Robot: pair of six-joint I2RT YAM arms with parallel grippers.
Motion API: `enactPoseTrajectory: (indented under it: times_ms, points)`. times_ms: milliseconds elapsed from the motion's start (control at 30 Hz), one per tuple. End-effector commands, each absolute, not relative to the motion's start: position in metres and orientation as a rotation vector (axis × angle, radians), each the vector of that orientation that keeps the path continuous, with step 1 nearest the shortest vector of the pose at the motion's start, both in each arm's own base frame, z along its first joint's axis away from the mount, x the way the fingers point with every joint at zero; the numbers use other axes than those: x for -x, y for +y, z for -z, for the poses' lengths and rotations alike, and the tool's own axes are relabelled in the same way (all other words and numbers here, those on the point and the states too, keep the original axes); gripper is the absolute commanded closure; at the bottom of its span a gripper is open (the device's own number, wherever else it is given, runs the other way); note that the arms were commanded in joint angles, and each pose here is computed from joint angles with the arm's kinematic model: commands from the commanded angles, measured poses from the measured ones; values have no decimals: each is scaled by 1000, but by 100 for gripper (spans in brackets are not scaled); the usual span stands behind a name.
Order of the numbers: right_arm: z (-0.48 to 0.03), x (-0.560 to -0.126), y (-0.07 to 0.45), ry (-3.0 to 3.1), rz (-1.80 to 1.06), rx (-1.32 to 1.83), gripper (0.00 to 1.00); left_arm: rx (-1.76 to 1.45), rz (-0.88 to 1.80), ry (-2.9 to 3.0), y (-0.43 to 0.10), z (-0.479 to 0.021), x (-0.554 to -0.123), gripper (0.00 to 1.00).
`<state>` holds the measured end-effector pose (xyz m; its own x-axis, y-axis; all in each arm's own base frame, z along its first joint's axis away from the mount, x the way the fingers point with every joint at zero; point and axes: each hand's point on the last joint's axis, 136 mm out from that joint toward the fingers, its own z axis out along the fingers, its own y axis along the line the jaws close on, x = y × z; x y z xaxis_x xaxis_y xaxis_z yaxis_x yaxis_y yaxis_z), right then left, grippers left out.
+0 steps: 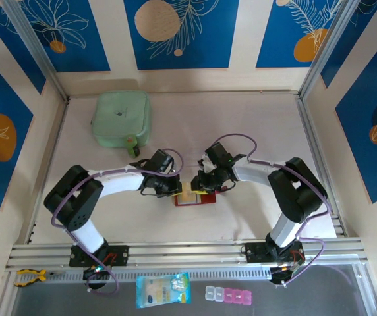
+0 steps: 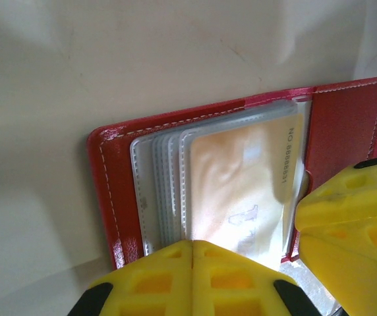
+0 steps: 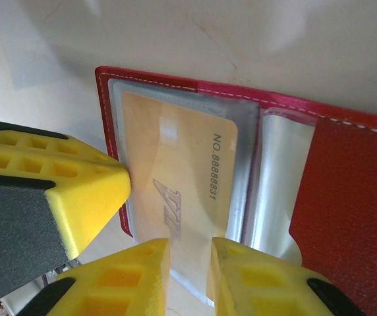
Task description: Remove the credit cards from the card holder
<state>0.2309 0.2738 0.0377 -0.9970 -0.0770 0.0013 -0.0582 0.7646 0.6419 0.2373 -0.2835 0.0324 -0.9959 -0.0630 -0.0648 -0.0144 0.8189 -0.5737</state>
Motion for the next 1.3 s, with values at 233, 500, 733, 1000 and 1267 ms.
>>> enactPoseTrajectory:
  times_ms: [233,500,733,1000,1267]
  points:
    - [-29,-224,274,-2870,1057,-100,78,58,857,2965,-275,-21,-230,96]
    - [-31,-227,259,-2955,948,-55,77,56,848,2972,-273,-21,-229,96]
    - [-40,-230,259,-2972,959,-69,77,56,848,2965,-273,-23,-230,96]
    - [-54,-232,263,-2974,1038,-98,77,24,898,2913,-284,-46,-240,96]
    - [-54,-235,270,-2947,1117,-110,77,-16,981,2903,-299,-57,-233,98]
